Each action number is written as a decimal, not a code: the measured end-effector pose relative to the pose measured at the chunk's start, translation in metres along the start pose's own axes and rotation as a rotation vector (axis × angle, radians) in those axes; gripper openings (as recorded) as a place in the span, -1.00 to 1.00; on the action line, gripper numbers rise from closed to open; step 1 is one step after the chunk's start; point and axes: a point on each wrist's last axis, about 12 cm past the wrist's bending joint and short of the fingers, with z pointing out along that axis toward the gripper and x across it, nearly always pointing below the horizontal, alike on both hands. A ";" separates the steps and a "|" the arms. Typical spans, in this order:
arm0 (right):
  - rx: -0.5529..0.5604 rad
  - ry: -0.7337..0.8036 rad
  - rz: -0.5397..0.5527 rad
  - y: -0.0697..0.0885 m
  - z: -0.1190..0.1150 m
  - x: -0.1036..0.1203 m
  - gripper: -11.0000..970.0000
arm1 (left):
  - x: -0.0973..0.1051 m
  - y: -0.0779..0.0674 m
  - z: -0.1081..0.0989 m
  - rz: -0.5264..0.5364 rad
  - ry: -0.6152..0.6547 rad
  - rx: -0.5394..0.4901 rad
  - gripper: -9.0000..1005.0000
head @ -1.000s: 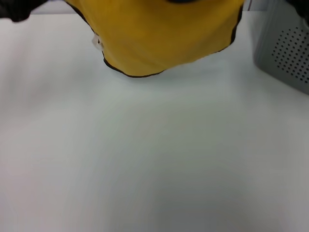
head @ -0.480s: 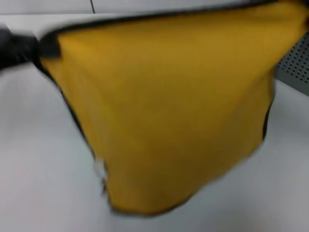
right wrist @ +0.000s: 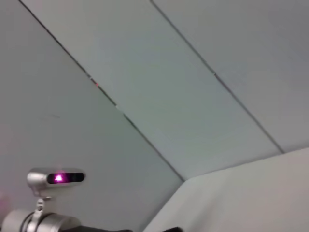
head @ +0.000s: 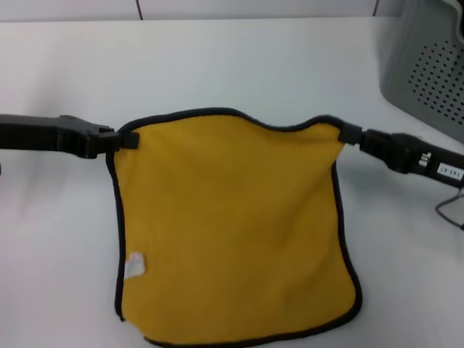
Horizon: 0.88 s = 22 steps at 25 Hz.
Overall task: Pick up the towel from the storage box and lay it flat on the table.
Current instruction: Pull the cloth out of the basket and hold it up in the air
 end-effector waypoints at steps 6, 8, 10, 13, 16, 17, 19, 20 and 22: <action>0.077 0.001 -0.038 -0.011 0.008 -0.008 -0.94 | -0.009 0.011 0.008 0.017 -0.007 -0.108 -0.95; 0.099 0.016 -0.043 -0.015 0.014 -0.008 -0.95 | -0.010 0.014 0.012 0.022 0.001 -0.132 -0.94; 0.111 0.030 -0.043 -0.018 0.018 -0.008 -0.95 | -0.011 0.015 0.017 0.029 0.014 -0.156 -0.94; 0.126 0.051 -0.043 -0.022 0.026 -0.007 -0.94 | -0.011 0.017 0.024 0.038 0.030 -0.186 -0.93; 0.138 0.067 -0.051 -0.025 0.034 -0.009 -0.90 | -0.011 0.017 0.029 0.055 0.037 -0.194 -0.93; 0.140 0.068 -0.053 -0.025 0.035 -0.009 -0.89 | -0.012 0.017 0.030 0.059 0.039 -0.193 -0.93; 0.146 0.070 -0.060 -0.026 0.036 -0.010 -0.87 | -0.014 0.016 0.032 0.066 0.039 -0.190 -0.92; 0.147 0.070 -0.065 -0.026 0.037 -0.011 -0.86 | -0.014 0.016 0.033 0.067 0.039 -0.190 -0.92; 0.149 0.072 -0.087 -0.027 0.038 -0.015 -0.83 | -0.015 0.016 0.034 0.069 0.038 -0.193 -0.92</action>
